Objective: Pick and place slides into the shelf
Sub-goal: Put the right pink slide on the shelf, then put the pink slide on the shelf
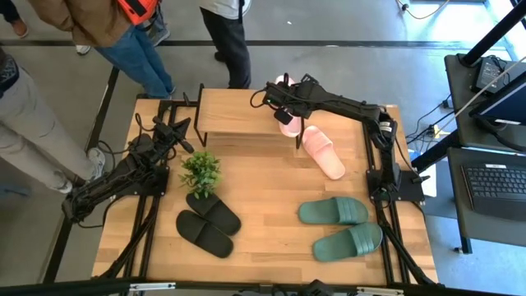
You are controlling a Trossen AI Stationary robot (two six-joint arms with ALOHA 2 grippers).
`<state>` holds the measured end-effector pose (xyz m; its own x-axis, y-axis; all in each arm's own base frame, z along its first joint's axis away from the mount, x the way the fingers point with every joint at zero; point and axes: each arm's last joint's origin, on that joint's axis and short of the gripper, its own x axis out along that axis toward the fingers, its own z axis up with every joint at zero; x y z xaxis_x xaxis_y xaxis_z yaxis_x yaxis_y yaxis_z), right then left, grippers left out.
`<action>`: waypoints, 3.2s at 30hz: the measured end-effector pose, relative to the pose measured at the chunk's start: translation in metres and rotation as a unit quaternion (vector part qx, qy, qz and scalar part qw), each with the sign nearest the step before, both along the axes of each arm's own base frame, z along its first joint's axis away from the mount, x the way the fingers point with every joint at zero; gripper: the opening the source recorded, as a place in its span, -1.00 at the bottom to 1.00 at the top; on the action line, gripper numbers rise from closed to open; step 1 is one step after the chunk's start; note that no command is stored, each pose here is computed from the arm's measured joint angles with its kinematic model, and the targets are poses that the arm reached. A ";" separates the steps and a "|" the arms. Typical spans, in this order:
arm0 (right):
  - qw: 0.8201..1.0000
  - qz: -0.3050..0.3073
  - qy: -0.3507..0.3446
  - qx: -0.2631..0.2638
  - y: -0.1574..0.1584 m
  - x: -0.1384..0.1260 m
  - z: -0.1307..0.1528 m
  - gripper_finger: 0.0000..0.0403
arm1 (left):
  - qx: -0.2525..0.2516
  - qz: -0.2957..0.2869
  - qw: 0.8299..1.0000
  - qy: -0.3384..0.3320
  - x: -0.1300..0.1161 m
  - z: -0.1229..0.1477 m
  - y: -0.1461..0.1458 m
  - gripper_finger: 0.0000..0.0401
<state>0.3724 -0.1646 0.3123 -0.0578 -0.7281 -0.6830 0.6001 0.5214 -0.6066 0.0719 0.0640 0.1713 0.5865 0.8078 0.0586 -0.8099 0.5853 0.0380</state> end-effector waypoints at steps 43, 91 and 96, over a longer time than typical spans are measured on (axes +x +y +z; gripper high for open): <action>0.999 0.002 0.035 0.023 -0.007 0.014 -0.032 -0.31 | 0.000 0.000 1.000 0.000 0.000 0.000 0.000 -1.00; 0.996 0.003 0.022 0.084 0.025 0.005 0.016 -0.13 | 0.000 0.000 1.000 0.000 0.000 0.000 0.000 -1.00; 0.994 0.042 -0.002 0.101 0.043 0.009 0.033 -0.13 | 0.000 0.000 1.000 0.000 0.000 0.000 0.000 -1.00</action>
